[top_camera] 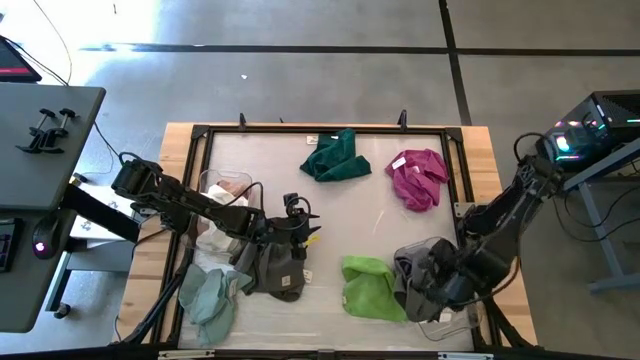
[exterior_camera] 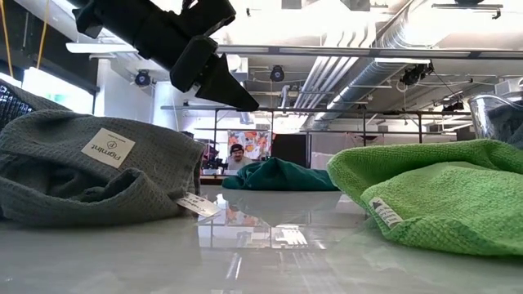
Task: Sort towels by color in basket
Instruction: Put the gray towel into the right transparent bin
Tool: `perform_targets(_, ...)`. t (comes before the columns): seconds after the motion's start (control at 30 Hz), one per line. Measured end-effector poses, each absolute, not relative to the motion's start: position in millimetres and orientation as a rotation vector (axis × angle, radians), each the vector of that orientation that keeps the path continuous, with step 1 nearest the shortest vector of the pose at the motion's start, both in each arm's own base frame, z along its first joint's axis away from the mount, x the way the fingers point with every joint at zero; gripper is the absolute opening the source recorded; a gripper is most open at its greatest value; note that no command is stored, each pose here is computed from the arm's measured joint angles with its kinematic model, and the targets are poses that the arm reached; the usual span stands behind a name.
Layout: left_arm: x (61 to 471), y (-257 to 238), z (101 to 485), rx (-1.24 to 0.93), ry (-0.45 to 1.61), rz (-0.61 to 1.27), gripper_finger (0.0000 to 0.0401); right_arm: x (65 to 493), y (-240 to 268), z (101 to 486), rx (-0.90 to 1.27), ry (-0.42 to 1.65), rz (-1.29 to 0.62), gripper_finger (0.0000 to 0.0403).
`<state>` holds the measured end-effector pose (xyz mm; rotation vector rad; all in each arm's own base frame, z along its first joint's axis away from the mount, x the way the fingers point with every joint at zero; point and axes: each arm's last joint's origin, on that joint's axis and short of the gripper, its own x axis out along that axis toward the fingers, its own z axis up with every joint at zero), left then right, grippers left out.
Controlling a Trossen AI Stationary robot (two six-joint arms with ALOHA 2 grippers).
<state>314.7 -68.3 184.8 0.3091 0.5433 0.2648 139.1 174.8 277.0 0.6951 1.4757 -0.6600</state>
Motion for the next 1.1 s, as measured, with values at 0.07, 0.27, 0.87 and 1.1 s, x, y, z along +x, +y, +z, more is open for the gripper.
perform_targets(0.07, 315, -68, 185, 0.309, 0.544, 0.265, 0.0119, 142, 180, 287, 0.671, 1.4, -0.556, 0.0124)
perform_targets(0.27, 315, -68, 185, 0.309, 0.544, 0.265, 0.0119, 165, 202, 286, 0.611, 1.19, -0.148, 0.0124)
perform_targets(0.87, 315, -68, 185, 0.31, 0.544, 0.264, 0.0119, 174, 165, 239, 0.5, 1.337, -0.365, 0.0117)
perform_targets(1.1, 314, -68, 184, 0.295, 0.548, 0.269, 0.0119, 168, 158, 199, 0.562, 1.465, -0.421, 0.0102)
